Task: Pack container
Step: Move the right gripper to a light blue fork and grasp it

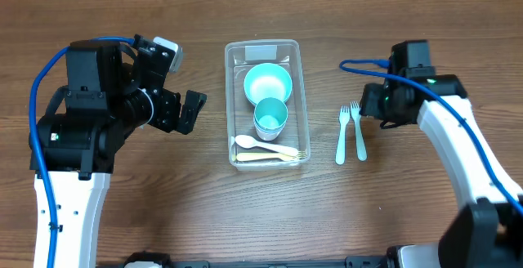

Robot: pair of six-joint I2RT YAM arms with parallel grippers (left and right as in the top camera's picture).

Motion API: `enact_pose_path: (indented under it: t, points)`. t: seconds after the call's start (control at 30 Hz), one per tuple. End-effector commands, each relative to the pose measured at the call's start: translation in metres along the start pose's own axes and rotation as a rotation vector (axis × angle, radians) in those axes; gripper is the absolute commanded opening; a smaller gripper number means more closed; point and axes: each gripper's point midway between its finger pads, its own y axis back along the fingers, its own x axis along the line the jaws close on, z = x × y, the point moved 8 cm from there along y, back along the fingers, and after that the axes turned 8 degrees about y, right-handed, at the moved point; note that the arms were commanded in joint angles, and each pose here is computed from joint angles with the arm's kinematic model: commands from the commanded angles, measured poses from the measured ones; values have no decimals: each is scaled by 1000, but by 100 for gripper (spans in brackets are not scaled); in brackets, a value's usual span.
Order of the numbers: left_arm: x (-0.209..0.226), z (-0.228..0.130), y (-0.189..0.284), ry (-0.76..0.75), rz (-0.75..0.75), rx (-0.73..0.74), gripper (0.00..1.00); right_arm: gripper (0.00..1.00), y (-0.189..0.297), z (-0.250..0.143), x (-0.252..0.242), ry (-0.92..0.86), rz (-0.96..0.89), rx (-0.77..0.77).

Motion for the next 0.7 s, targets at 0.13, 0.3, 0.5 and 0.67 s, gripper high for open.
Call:
enact_pose_path:
  t: [0.13, 0.3, 0.5, 0.67]
  points:
    - [-1, 5, 6, -20, -2, -23, 100, 58, -57, -6, -10, -16, -73, 127]
    - [-1, 5, 6, -20, -2, -23, 100, 54, -74, 6, -7, 67, -52, 80]
    - [-1, 5, 6, -20, -2, -23, 100, 54, -75, 11, -2, 129, -43, 47]
    - [-1, 5, 6, -20, -2, -23, 100, 54, -95, -10, -5, 158, -43, 67]
